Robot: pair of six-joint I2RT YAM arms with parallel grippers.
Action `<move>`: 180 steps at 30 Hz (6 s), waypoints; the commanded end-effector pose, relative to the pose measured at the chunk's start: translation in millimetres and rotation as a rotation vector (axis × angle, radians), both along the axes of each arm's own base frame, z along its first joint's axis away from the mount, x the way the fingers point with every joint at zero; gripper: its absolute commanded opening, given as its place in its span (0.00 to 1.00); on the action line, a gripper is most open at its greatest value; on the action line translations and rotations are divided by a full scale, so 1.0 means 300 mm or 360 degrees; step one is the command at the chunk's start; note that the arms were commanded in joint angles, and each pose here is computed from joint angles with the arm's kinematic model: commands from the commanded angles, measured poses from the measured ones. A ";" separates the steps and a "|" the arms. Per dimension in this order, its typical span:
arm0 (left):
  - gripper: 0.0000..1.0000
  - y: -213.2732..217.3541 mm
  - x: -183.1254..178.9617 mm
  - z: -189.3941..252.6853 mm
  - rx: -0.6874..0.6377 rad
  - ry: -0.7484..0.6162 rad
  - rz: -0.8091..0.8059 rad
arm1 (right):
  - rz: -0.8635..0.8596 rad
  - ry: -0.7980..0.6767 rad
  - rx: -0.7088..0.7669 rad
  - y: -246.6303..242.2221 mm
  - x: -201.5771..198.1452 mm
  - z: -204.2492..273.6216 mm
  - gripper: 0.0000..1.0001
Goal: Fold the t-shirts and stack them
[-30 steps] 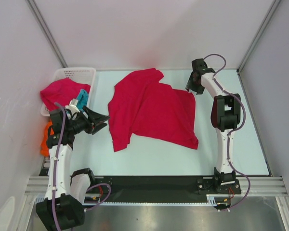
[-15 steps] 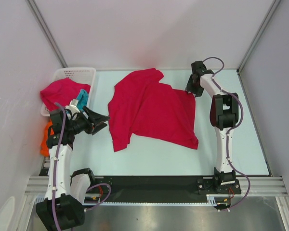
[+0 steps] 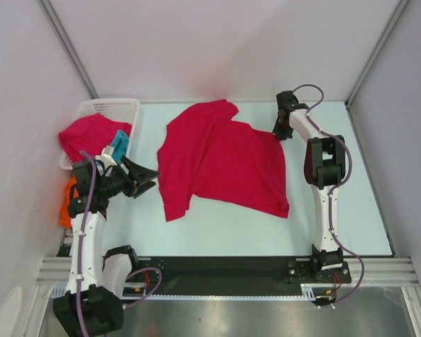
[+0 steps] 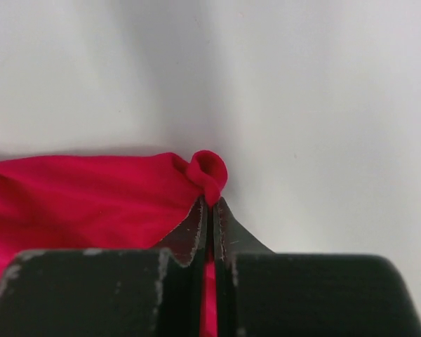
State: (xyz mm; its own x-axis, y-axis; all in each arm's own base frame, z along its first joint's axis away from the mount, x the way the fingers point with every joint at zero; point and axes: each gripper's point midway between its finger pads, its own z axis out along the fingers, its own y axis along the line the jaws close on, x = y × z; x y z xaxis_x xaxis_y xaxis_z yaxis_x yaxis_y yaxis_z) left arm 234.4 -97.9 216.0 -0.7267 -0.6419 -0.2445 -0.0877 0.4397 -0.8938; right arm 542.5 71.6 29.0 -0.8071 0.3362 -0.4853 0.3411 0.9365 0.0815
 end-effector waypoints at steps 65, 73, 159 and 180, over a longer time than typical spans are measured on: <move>0.89 -0.312 -0.063 -0.373 -0.0019 0.0315 -0.0374 | 0.0077 -0.0180 -0.0091 0.108 -0.571 0.234 0.70; 0.88 -0.381 -0.004 -0.422 0.0008 0.0324 -0.0437 | 0.0082 -0.0193 -0.0084 0.115 -0.624 0.274 0.69; 0.00 -0.415 -0.213 -0.771 0.0145 0.0663 -0.0450 | 0.0054 -0.0467 -0.0118 0.019 -0.752 0.699 0.67; 0.00 -0.101 -0.085 -0.446 0.0265 0.0322 -0.0007 | 0.0004 -0.0175 -0.0136 0.014 -0.843 0.448 0.73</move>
State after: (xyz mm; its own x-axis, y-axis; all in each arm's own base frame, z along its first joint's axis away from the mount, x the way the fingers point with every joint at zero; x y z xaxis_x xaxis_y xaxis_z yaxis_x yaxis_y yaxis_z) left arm 219.7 -141.4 82.5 -0.7720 -0.6038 -0.1985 -0.2367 0.5630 -0.7919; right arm 290.9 86.1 163.9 -0.7636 0.2719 -0.5856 0.2808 0.9566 0.0781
